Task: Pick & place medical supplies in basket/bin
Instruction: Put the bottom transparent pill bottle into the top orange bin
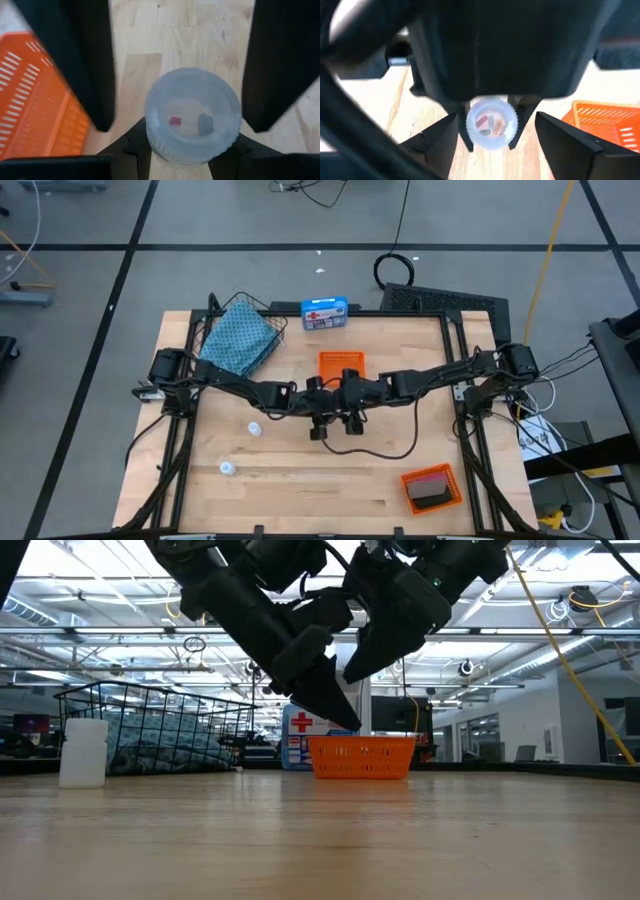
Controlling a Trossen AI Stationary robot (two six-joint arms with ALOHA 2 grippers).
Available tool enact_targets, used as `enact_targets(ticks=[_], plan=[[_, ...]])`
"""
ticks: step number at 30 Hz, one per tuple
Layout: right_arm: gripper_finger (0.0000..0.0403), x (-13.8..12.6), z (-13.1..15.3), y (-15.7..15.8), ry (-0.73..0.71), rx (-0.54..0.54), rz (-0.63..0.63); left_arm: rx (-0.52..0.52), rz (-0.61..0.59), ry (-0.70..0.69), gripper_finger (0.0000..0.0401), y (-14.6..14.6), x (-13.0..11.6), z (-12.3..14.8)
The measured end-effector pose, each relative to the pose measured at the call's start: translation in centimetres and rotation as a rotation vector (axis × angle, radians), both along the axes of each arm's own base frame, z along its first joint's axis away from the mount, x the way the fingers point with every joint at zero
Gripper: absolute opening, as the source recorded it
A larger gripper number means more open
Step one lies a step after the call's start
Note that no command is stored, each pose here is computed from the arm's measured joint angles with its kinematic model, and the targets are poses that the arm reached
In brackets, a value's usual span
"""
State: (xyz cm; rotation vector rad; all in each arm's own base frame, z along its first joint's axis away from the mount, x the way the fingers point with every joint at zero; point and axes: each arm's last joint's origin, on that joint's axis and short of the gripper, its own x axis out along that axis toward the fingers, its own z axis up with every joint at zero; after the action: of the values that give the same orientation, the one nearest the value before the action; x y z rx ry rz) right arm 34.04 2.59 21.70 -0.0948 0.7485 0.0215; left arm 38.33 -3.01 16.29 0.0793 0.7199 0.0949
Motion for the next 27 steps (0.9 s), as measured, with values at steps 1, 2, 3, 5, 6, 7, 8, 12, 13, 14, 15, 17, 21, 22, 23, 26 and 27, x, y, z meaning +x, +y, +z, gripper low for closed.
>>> enact_targets(ticks=[1, 2, 3, 5, 6, 7, 8, 12, 13, 14, 15, 17, 21, 22, 23, 26, 27], plan=[[0.0241, 0.0, 0.0, 0.0, 0.005, -0.001, 0.0, 0.0, 0.0, -0.001, 0.0143, 0.0, 0.0, 0.0], [0.0231, 0.0, 0.0, 0.0, 0.005, -0.001, 0.0, -0.002, 0.001, -0.003, 0.0143, 0.0, 0.0, 0.0], [0.022, 0.0, 0.0, 0.0, 0.005, -0.001, 0.0, -0.002, 0.002, -0.003, 0.0143, 0.0, 0.0, 0.0], [0.0199, -0.1, -0.1, 0.0, 0.009, -0.001, 0.0, -0.003, 0.002, -0.003, 0.0143, 0.0, 0.0, 0.0], [0.0189, -0.1, -0.1, 0.0, 0.011, -0.002, 0.0, -0.003, 0.002, -0.004, 0.0143, 0.0, 0.0, 0.0], [0.0181, -0.1, -0.1, 0.0, 0.012, -0.002, 0.0, -0.003, 0.002, -0.005, 0.0143, 0.0, 0.0, 0.0], [0.0173, -0.1, -0.1, 0.0, 0.012, -0.002, 0.001, -0.004, 0.002, -0.008, 0.0143, 0.0, 0.0, 0.1], [0.0147, -0.1, -0.1, 0.0, 0.012, -0.007, 0.005, -0.006, 0.004, -0.015, 0.0143, 0.0, 0.1, 0.1], [0.0141, -0.1, -0.1, 0.0, 0.012, -0.007, 0.006, -0.006, 0.004, -0.015, 0.0143, 0.0, 0.1, 0.1], [0.0136, -0.1, -0.1, 0.0, 0.013, -0.008, 0.006, -0.006, 0.004, -0.016, 0.0143, 0.0, 0.1, 0.1], [0.0131, -0.1, -0.1, 0.0, 0.014, -0.01, 0.007, -0.005, 0.002, -0.017, 0.0143, 0.0, 0.1, 0.1], [0.0126, -0.1, -0.1, 0.0, 0.014, -0.015, 0.01, 0.005, -0.007, -0.017, 0.0143, 0.0, 0.1, 0.1], [0.0125, -0.1, -0.1, 0.0, 0.014, -0.022, 0.017, 0.006, -0.007, -0.018, 0.0147, -0.1, 0.1, 0.1], [0.0125, -0.1, -0.1, 0.0, 0.013, -0.023, 0.016, 0.001, -0.002, -0.019, 0.0161, -0.1, 0.1, 0.1], [0.0125, -0.1, -0.1, 0.0, 0.013, -0.024, 0.017, -0.007, 0.004, -0.02, 0.0182, -0.1, 0.1, 0.1], [0.0125, -0.4, 0.2, -0.2, 0.023, -0.028, 0.012, -0.044, 0.032, -0.028, 0.0257, -0.1, -0.1, 0.7], [0.0125, -0.5, 0.4, -0.3, 0.021, -0.028, 0.008, -0.057, 0.042, -0.043, 0.028, -0.1, -0.1, 1.1]])
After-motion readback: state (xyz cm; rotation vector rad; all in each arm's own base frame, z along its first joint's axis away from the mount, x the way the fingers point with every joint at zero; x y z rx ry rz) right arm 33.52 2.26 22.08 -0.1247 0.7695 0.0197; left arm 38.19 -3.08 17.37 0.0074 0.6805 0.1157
